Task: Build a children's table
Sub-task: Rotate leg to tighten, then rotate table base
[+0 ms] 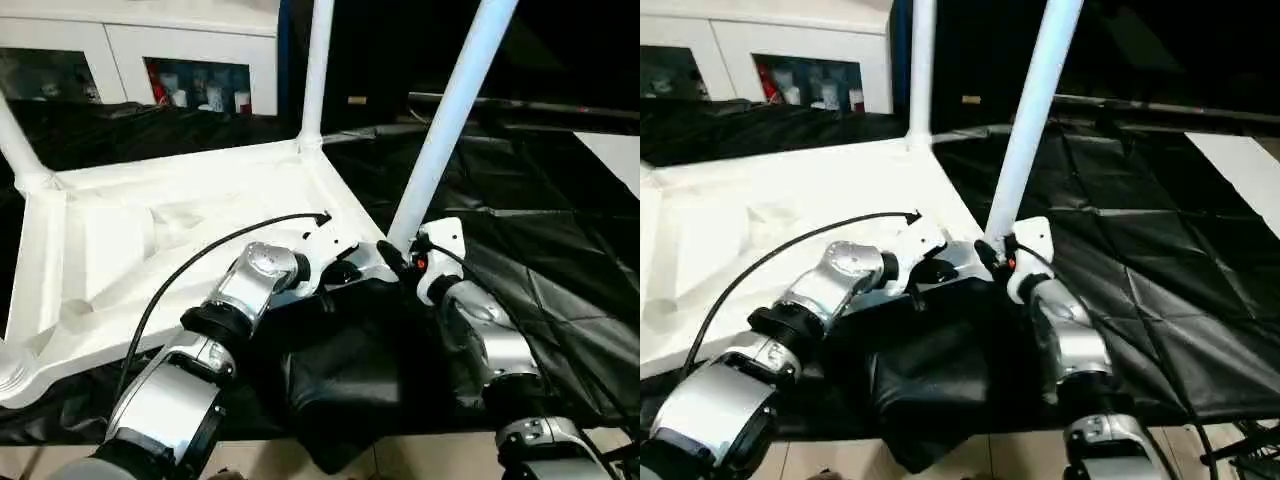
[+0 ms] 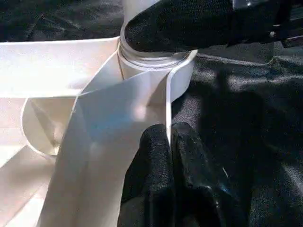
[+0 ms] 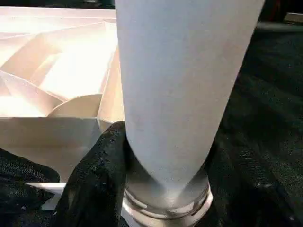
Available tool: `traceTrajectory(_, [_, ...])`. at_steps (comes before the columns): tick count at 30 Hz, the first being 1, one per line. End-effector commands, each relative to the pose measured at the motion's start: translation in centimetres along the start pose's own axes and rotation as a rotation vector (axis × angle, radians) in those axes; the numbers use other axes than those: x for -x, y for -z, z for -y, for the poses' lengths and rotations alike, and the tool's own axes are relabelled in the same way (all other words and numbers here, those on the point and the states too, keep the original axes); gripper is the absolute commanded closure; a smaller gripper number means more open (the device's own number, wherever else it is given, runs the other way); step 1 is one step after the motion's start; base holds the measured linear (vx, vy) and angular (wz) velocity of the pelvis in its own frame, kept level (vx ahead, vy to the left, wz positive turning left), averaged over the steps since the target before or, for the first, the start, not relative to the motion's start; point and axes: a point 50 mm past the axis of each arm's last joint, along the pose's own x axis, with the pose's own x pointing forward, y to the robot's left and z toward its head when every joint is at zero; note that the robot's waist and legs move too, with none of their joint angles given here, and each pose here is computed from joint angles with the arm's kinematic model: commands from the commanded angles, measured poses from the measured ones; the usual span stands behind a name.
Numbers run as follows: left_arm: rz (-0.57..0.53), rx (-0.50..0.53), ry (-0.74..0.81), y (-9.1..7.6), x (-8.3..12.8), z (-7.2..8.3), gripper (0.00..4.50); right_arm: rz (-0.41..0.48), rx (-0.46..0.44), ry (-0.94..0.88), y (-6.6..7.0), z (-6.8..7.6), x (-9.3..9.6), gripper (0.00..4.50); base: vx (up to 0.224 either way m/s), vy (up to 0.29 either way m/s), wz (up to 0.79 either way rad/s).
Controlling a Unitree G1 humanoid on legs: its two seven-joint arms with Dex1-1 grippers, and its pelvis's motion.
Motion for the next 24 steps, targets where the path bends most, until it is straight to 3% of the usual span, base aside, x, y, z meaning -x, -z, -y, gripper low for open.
traceTrajectory(1, [0.038,-0.028,0.043,-0.9,-1.0,0.9,4.5,-0.1,-0.002,-0.104,2.2,-2.8,-0.3,1.94,0.0,0.0,0.0])
traceTrajectory(6, [0.035,-0.05,0.06,-0.5,-0.4,0.5,4.5,-0.047,0.036,-0.145,1.2,-1.5,0.3,1.73,0.0,0.0,0.0])
traceTrajectory(10, [0.05,-0.072,0.059,-0.5,0.0,0.1,4.5,-0.045,0.113,-0.297,0.4,0.8,2.3,1.73,0.0,0.0,0.0])
traceTrajectory(12, [0.083,-0.085,0.058,-0.7,0.4,-0.2,4.5,-0.057,0.155,-0.409,-0.5,3.4,4.9,1.73,0.0,0.0,0.0])
traceTrajectory(16, [0.163,-0.071,0.043,-1.3,1.1,-0.6,4.5,-0.069,0.183,-0.45,-1.7,6.0,7.3,1.73,0.0,0.0,0.0])
traceTrajectory(17, [0.187,-0.072,0.052,-1.4,1.3,-0.7,4.22,-0.073,0.184,-0.46,-1.9,6.4,7.8,1.69,0.0,0.0,0.0])
traceTrajectory(21, [0.248,-0.051,0.103,-1.7,2.9,-0.9,3.84,-0.076,0.18,-0.511,-2.5,6.8,8.5,1.68,0.0,0.0,0.0])
traceTrajectory(24, [0.233,-0.043,0.16,-1.4,5.2,-0.6,3.52,-0.053,0.155,-0.561,-2.8,5.7,8.0,1.68,0.0,0.0,0.0])
